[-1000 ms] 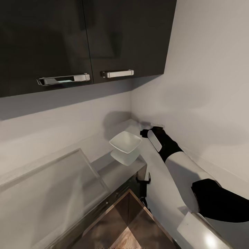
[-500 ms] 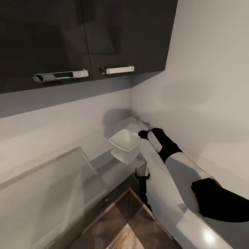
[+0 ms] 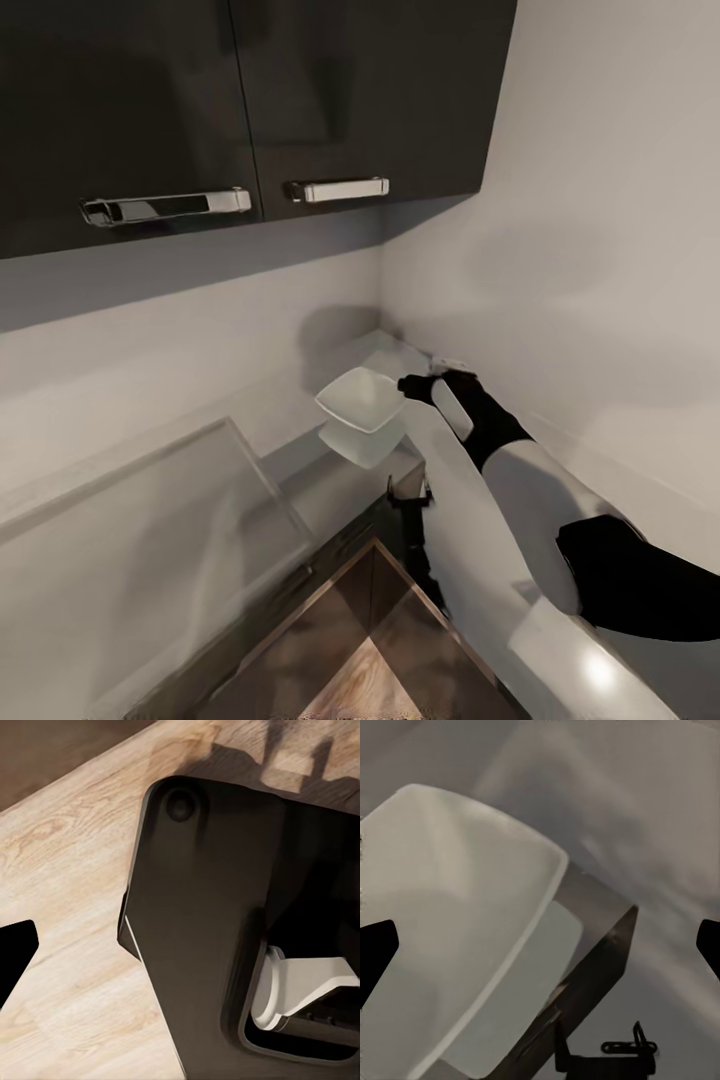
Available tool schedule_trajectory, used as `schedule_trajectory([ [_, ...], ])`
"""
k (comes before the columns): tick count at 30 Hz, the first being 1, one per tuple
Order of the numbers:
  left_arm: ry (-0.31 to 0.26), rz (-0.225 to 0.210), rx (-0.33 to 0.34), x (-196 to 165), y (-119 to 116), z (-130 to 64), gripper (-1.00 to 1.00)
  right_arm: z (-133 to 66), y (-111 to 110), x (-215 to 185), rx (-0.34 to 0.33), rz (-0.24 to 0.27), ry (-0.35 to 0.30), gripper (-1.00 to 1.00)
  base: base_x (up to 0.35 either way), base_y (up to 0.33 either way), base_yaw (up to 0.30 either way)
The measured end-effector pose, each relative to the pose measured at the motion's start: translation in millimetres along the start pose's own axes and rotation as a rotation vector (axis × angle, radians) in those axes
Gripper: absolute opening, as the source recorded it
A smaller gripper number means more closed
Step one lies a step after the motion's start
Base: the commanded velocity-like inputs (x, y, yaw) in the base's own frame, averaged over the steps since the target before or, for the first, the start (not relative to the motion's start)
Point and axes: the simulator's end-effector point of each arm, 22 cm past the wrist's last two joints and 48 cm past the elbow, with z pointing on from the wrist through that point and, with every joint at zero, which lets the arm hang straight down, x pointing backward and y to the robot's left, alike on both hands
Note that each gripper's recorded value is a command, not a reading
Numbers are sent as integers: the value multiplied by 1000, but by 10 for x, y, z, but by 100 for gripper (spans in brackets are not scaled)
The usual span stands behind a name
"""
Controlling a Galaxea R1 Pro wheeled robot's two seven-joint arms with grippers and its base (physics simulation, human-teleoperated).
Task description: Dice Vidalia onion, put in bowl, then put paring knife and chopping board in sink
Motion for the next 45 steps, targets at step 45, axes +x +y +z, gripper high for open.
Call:
schedule_trajectory([
  [45, 96, 3, -19, 320, 55, -134, 100, 408, -250, 468, -16, 21, 78, 100, 0, 0, 0],
])
